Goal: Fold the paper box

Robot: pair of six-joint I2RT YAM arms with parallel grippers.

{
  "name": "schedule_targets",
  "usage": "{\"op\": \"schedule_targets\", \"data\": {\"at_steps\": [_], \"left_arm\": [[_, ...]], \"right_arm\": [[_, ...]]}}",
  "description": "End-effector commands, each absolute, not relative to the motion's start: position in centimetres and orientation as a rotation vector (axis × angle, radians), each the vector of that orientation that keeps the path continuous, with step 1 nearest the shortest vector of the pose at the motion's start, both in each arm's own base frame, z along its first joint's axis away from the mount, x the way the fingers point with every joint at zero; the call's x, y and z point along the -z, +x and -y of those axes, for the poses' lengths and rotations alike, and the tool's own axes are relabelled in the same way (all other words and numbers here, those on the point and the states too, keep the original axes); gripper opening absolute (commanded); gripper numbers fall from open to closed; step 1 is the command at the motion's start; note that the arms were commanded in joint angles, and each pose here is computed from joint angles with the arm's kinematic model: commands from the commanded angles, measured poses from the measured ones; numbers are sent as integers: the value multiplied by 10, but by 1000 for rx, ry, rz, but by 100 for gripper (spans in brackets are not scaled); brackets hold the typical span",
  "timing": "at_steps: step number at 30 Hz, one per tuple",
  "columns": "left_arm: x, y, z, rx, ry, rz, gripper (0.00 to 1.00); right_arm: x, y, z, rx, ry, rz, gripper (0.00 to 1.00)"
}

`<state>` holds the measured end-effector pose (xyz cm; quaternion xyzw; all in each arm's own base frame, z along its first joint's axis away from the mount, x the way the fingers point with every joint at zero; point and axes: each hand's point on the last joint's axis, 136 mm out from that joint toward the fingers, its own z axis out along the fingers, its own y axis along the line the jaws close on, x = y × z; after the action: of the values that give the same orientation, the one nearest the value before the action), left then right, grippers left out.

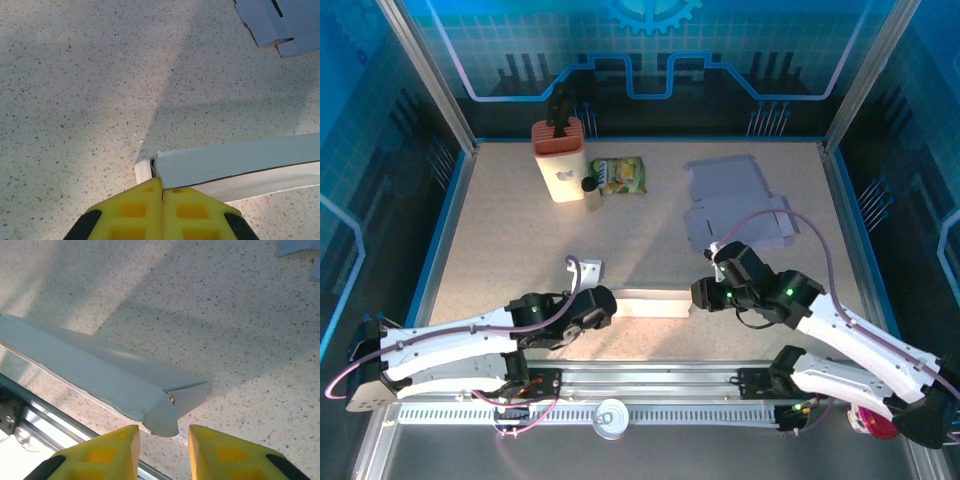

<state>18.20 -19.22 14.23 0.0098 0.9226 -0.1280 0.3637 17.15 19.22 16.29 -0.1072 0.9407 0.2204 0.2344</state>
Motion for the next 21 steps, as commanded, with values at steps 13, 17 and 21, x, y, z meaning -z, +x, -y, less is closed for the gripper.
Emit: {"op": "schedule_targets", "data": {"at_steps": [13, 17, 21], "left_arm": [[-137, 171, 189, 305, 60, -2444, 0], [-137, 171, 189, 301, 63, -2443, 0], [-138, 171, 188, 300, 64, -2444, 0]], "right_arm": [[-167, 178, -196, -439, -384, -2544, 18], [-174, 183, -201, -425, -402, -2529, 16], [-176, 184, -202, -387, -428, -2517, 22]]}}
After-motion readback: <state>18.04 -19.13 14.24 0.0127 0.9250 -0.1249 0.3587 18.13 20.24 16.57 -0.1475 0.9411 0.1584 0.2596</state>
